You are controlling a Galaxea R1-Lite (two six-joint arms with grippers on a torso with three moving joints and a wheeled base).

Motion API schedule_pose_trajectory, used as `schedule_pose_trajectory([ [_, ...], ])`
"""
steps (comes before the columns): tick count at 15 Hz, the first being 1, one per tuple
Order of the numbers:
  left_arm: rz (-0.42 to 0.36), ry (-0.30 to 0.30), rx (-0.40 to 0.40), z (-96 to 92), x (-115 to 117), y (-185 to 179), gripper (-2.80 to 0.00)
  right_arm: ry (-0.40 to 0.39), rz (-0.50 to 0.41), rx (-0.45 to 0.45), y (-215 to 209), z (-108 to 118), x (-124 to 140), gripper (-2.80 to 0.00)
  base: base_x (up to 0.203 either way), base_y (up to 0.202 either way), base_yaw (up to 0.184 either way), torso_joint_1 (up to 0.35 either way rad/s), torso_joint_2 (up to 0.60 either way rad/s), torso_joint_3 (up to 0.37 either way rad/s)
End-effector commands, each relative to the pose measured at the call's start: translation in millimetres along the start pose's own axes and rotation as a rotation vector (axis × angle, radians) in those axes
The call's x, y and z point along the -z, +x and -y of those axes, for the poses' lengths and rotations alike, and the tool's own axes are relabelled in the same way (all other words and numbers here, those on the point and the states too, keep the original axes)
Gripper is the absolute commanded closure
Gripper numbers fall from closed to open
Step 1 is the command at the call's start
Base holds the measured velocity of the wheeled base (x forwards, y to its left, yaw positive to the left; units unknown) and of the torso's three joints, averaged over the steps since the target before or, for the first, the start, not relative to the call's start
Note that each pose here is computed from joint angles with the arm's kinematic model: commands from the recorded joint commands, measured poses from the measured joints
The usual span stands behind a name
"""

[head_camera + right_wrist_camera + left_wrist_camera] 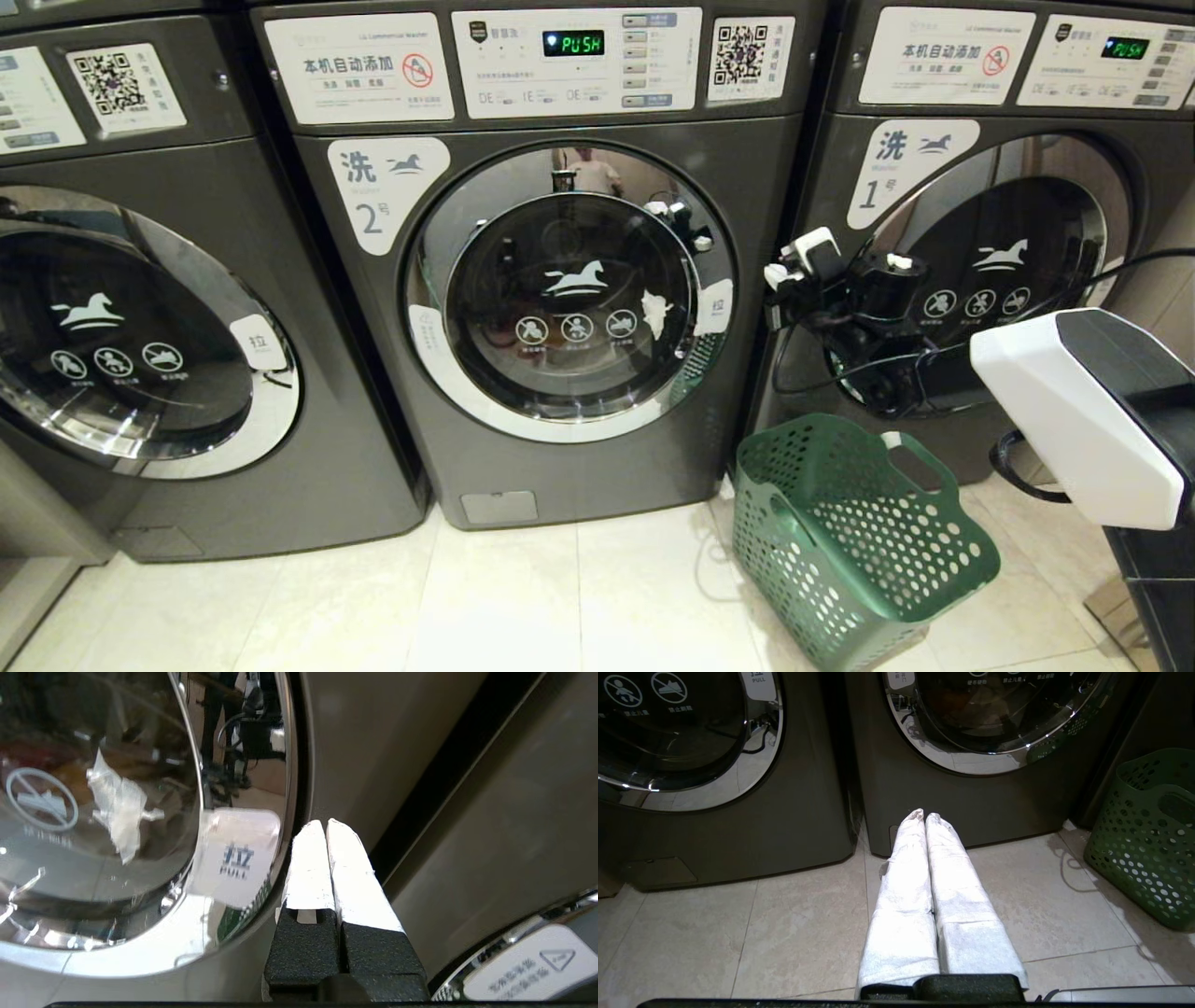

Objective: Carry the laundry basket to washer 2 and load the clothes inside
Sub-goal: Press the washing machine door tightly with the right hand

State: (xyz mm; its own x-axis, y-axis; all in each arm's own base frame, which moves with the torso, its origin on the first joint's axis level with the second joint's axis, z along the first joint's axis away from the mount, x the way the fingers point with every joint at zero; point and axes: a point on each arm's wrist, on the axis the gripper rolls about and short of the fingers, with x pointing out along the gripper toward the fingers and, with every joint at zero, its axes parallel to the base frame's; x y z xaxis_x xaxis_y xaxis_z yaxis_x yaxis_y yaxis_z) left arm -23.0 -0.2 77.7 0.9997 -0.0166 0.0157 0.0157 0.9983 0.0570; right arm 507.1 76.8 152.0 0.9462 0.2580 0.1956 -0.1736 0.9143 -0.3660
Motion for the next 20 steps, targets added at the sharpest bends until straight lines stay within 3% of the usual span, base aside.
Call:
schedule_pose_trajectory([
  [1,-0.007,0.000,-0.001,0.1,2.5,0.5,0.00,-0.005,0.004,-0.004,-4.5,-1.1,-5.7,0.00,0.000,0.000,0.000,0.000,0.00,0.000],
  [6,-0.008,0.006,0.001,0.2,3.0,0.6,0.00,-0.003,-0.015,-0.011,-18.5,-8.7,10.0,0.00,0.000,0.000,0.000,0.000,0.00,0.000],
  [11,-0.008,0.007,0.001,0.2,3.0,0.6,0.00,-0.004,-0.013,-0.010,-20.3,-8.0,9.1,0.00,0.000,0.000,0.000,0.000,0.00,0.000],
  [17,-0.008,0.006,0.001,0.2,3.0,0.6,0.00,0.002,-0.035,-0.035,-28.2,-18.9,15.8,0.00,0.176,0.000,0.000,0.002,0.00,0.003],
  [20,-0.008,0.004,0.001,0.2,3.0,0.6,0.00,0.012,-0.087,-0.073,-49.1,-30.2,23.0,0.00,0.019,0.000,0.002,0.003,0.00,-0.001],
])
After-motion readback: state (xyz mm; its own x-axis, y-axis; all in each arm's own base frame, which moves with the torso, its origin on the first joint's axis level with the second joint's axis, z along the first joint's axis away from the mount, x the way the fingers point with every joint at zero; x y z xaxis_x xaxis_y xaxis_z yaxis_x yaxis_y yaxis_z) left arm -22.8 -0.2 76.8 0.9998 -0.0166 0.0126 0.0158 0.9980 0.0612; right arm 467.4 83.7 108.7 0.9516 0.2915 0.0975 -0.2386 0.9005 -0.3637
